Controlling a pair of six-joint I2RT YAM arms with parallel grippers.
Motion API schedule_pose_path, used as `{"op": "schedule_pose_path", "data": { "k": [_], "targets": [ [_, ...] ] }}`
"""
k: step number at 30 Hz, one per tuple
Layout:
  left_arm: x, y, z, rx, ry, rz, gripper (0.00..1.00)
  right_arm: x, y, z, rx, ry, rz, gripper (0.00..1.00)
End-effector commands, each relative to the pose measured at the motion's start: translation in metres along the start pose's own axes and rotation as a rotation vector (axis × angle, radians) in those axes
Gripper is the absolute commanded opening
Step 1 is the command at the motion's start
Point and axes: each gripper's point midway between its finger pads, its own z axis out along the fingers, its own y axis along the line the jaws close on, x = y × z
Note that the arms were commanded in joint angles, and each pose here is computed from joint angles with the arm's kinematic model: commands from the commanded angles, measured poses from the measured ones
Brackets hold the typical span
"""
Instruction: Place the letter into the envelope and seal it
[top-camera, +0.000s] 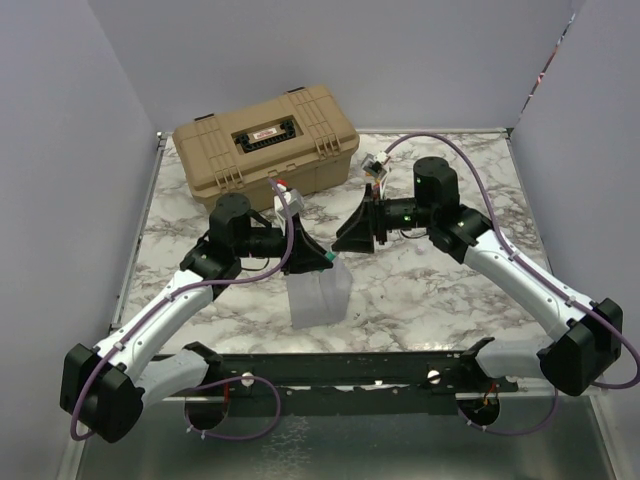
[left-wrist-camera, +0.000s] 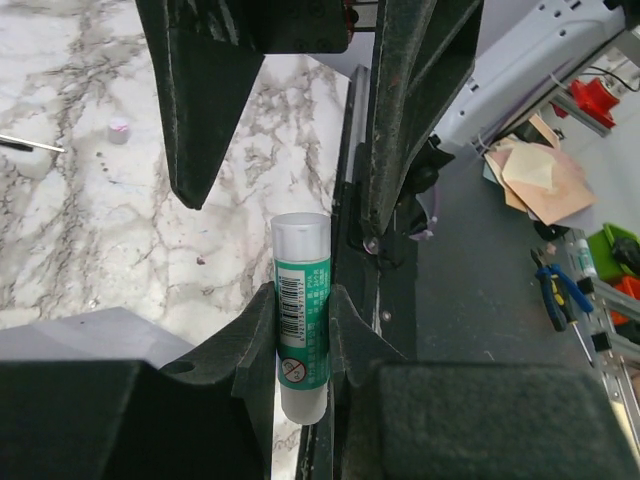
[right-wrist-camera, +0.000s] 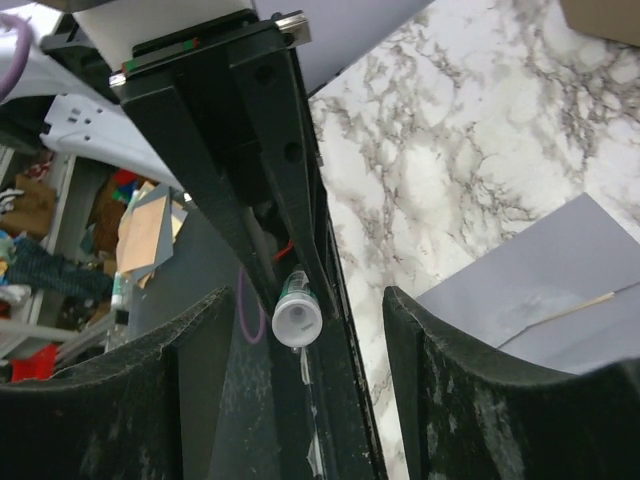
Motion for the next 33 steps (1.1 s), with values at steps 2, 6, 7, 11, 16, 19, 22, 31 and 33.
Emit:
{"op": "schedule_pose_path", "data": {
  "k": [2,6,7,11,16,19,22,31,33],
  "targets": [
    [-0.010,-0.023,-0.003,0.107,0.007,0.062,0.00,0.009,0.024,-0.004,-0.162,0.037,-0.107,0.65],
    [-0.012,-0.023,-0.003,0.107,0.005,0.068,0.00,0.012,0.024,-0.007,-0.157,0.055,-0.133,0.62],
    [-0.013,-0.024,-0.003,0.108,0.004,0.071,0.00,0.013,0.024,-0.007,-0.157,0.062,-0.132,0.62],
    [-0.016,-0.024,-0.003,0.106,-0.002,0.082,0.00,0.013,0.024,-0.007,-0.156,0.069,-0.133,0.61],
    [-0.016,-0.025,-0.004,0.109,-0.002,0.083,0.00,0.008,0.022,-0.003,-0.151,0.056,-0.105,0.52],
    [-0.015,-0.024,-0.004,0.106,-0.002,0.083,0.00,0.002,0.020,0.000,-0.145,0.037,-0.081,0.45],
    [-0.015,-0.024,-0.004,0.103,-0.003,0.083,0.00,-0.002,0.018,0.003,-0.137,0.025,-0.060,0.39],
    [-0.026,-0.011,-0.003,0.011,-0.044,0.098,0.00,-0.001,0.014,0.015,-0.110,0.035,-0.009,0.15],
    [-0.032,0.002,-0.003,-0.068,-0.072,0.093,0.00,-0.003,0.009,0.017,-0.068,0.021,0.016,0.01]
  ]
}}
